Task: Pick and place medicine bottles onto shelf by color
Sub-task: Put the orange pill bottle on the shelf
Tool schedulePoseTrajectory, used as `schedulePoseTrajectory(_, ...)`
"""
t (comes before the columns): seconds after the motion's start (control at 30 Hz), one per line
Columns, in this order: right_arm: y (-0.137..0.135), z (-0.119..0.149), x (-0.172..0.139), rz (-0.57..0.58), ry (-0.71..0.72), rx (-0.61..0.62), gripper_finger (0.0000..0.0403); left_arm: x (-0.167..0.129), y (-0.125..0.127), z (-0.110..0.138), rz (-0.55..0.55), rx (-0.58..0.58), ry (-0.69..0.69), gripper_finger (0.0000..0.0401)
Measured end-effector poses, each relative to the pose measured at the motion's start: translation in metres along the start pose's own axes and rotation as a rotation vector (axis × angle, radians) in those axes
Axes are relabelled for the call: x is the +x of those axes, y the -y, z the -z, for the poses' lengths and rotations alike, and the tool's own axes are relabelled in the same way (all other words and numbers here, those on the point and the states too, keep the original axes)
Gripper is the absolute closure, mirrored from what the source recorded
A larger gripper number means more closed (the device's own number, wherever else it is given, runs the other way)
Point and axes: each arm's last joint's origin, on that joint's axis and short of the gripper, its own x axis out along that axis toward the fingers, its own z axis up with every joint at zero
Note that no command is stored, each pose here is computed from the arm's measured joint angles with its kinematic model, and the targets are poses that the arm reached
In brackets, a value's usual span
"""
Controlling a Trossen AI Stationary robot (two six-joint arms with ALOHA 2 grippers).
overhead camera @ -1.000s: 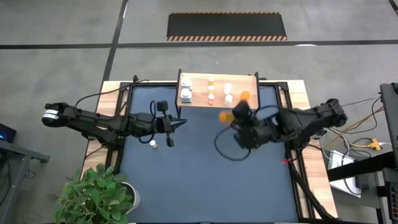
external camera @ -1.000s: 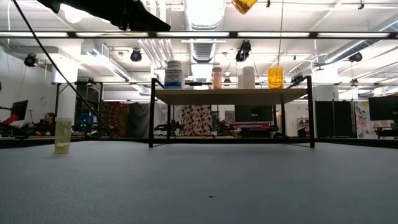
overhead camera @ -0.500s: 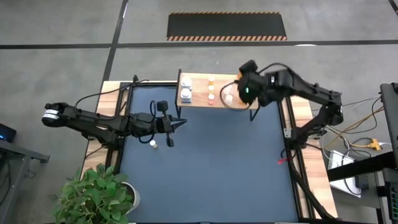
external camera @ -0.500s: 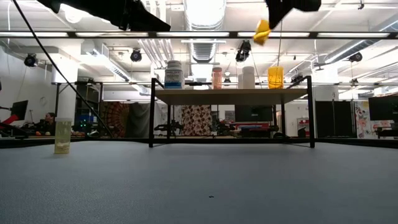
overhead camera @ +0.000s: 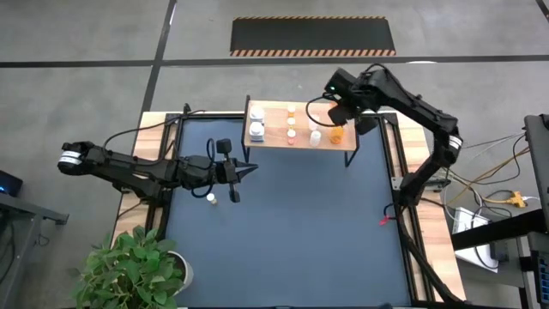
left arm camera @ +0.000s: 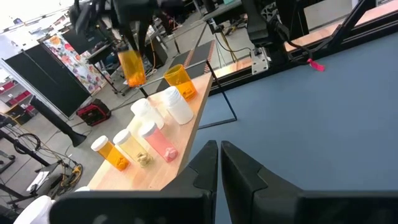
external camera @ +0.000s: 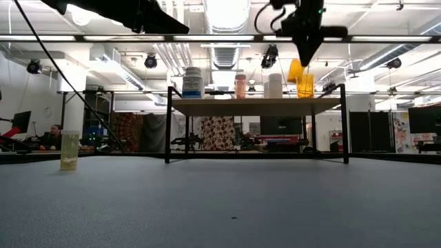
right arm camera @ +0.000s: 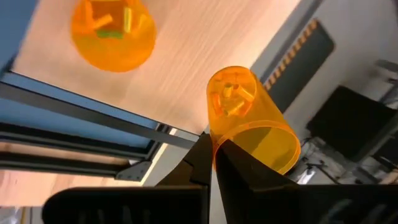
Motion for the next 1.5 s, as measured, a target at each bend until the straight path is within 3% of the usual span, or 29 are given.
schedulePoseTrajectory(0.23,0.019,-0.001,0.043,-0.105,-0.06,-0.037,0.0394,0.0,0.0,0.0,0.0,0.0,0.0,0.04)
schedulePoseTrajectory(0.53,0.023,-0.006,0.063,-0.173,-0.09,-0.092,0.0394,0.0,0.0,0.001,0.0,0.009,-0.002,0.04)
schedulePoseTrajectory(1.0,0.021,-0.008,0.067,-0.211,-0.09,-0.134,0.0394,0.0,0.0,0.001,0.001,0.009,-0.002,0.04)
schedulePoseTrajectory(1.5,0.021,-0.01,0.067,-0.225,-0.022,-0.091,0.0394,0.0,0.0,0.001,0.001,0.008,-0.002,0.04)
